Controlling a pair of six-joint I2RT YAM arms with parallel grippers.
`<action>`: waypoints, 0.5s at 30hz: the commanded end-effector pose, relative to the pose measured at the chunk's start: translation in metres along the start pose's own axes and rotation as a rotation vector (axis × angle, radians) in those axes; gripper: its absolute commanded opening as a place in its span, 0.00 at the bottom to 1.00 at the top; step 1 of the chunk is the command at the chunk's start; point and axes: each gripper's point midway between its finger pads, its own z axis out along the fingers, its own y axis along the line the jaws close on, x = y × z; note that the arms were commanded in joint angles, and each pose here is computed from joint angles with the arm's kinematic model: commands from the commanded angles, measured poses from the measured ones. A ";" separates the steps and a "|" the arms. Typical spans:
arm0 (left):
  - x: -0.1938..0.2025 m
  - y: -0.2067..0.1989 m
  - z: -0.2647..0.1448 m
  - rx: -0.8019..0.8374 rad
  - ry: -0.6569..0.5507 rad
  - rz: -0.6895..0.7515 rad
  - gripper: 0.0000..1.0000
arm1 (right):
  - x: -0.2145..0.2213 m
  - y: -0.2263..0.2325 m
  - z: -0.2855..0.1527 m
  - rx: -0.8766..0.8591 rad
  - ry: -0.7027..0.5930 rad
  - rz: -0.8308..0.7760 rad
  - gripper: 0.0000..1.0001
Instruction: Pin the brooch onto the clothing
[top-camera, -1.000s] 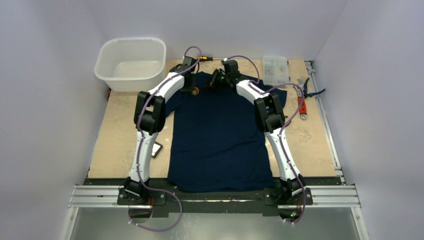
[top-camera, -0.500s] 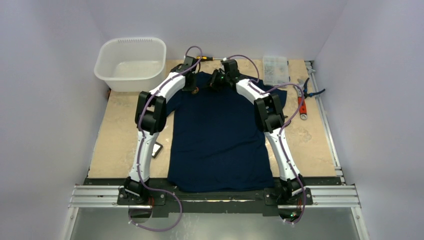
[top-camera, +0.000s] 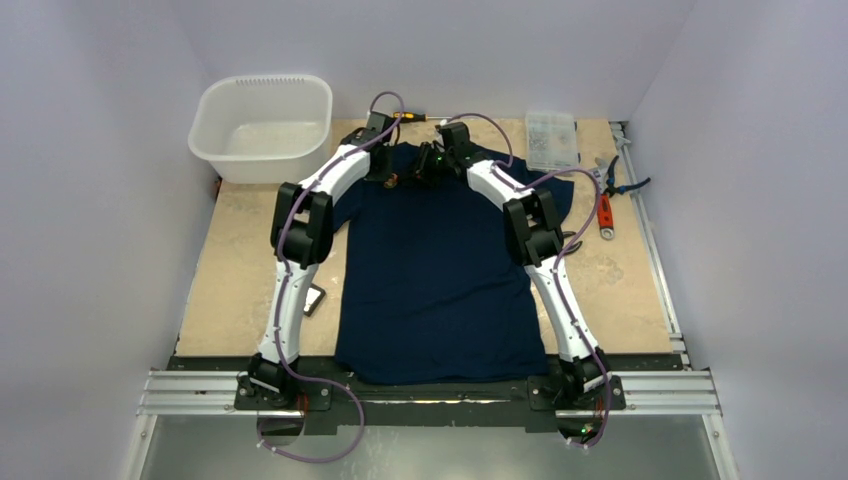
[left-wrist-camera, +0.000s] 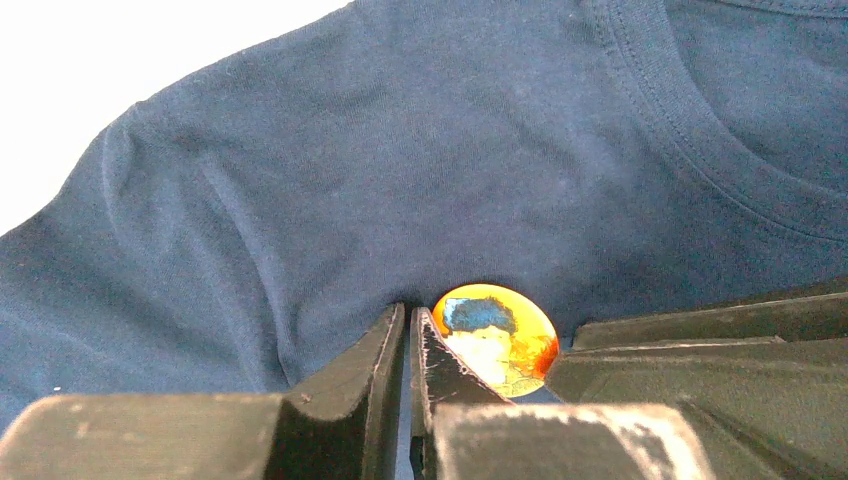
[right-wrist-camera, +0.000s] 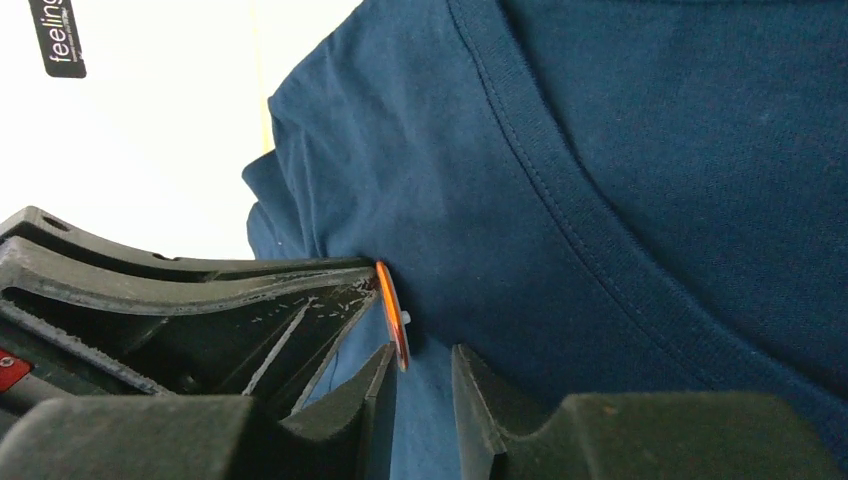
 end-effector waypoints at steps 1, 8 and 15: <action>0.017 0.010 0.020 -0.013 0.038 -0.005 0.05 | -0.006 0.015 0.003 -0.034 -0.024 -0.037 0.33; 0.020 0.011 0.022 -0.012 0.043 -0.004 0.05 | -0.006 0.019 0.006 -0.065 -0.023 -0.027 0.34; 0.017 0.011 0.020 -0.009 0.038 -0.004 0.04 | -0.001 0.012 0.012 -0.061 -0.012 -0.016 0.23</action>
